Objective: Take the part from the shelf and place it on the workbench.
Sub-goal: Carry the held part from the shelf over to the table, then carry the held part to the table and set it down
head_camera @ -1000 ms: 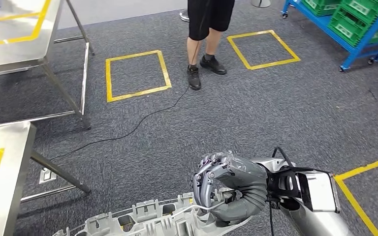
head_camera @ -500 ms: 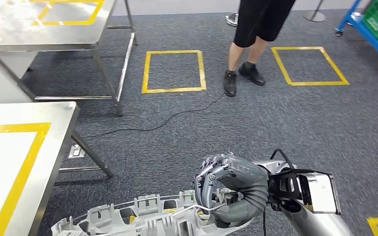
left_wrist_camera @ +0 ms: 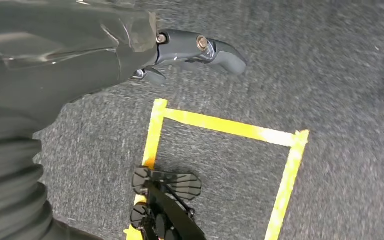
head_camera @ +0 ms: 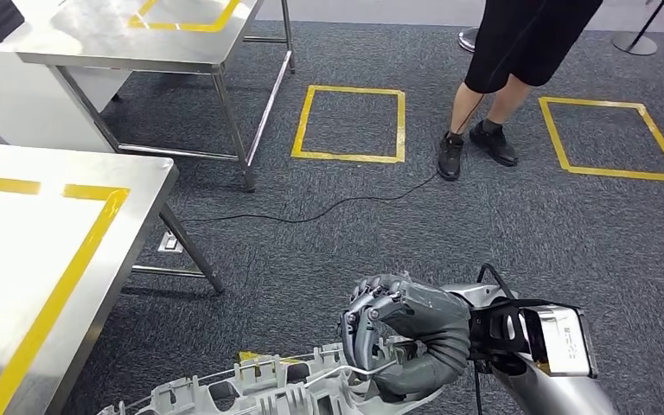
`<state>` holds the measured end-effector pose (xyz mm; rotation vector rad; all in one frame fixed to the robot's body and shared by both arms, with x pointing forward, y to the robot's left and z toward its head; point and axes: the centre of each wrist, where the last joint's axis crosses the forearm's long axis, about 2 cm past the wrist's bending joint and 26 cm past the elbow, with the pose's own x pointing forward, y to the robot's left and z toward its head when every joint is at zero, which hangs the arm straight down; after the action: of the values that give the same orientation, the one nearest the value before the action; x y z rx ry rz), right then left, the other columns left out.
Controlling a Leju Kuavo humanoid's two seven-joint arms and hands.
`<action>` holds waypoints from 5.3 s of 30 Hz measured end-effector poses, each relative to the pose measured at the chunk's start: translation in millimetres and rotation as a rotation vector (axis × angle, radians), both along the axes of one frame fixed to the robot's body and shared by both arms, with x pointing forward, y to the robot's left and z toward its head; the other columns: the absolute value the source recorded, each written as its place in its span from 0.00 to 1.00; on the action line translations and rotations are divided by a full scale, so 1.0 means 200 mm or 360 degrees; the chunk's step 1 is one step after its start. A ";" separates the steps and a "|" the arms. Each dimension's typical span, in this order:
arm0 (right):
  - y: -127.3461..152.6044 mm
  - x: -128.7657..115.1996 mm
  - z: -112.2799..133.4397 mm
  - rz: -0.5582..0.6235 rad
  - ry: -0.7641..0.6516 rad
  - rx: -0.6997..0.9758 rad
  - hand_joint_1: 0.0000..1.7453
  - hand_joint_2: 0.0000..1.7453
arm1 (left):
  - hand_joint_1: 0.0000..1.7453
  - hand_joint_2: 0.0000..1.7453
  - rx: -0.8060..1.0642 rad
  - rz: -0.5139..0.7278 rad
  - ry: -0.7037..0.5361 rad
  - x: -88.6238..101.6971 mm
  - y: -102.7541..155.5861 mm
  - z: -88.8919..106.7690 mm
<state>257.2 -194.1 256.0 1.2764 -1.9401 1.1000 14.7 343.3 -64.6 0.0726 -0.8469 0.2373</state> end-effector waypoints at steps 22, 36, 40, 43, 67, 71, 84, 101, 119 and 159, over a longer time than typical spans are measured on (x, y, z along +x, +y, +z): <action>-0.02 0.00 0.00 0.0006 0.0019 0.0043 1.00 1.00 | 0.00 1.00 0.0028 -0.0029 0.0003 -0.01 0.02 0.00; -0.01 0.00 0.01 0.0016 0.0014 0.0068 1.00 1.00 | 0.00 1.00 0.0041 -0.0035 -0.0008 -0.01 0.05 0.01; -0.01 0.01 0.02 0.0018 0.0006 0.0076 1.00 1.00 | 0.00 1.00 0.0040 -0.0027 -0.0007 -0.02 0.05 0.01; -0.02 0.00 0.01 0.0019 0.0016 0.0070 1.00 1.00 | 0.00 1.00 0.0032 -0.0028 -0.0011 -0.01 0.04 0.01; 0.15 -0.01 0.07 0.0016 0.0017 0.0087 1.00 1.00 | 0.00 1.00 0.0024 0.0041 0.0046 0.04 0.10 0.01; 0.15 -0.01 0.09 0.0024 0.0004 0.0100 1.00 1.00 | 0.00 1.00 -0.0020 0.0065 0.0044 0.06 0.09 0.00; 0.10 0.01 0.04 0.0057 0.0013 0.0102 1.00 1.00 | 0.00 1.00 -0.0083 0.0100 0.0082 0.05 0.08 -0.02; 0.08 0.03 0.03 0.0055 0.0017 0.0103 1.00 1.00 | 0.00 1.00 -0.0111 0.0095 0.0071 0.05 0.06 0.00; 0.07 0.03 0.02 0.0049 0.0041 0.0117 1.00 1.00 | 0.00 1.00 -0.0087 0.0095 0.0076 0.05 0.05 0.02; 0.04 0.02 0.03 0.0089 0.0080 0.0211 1.00 1.00 | 0.00 1.00 -0.0050 0.0080 0.0059 0.02 0.07 0.04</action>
<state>261.6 -185.9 262.9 1.4227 -1.9784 0.9700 19.2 356.9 -57.2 0.0686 -0.8050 0.2955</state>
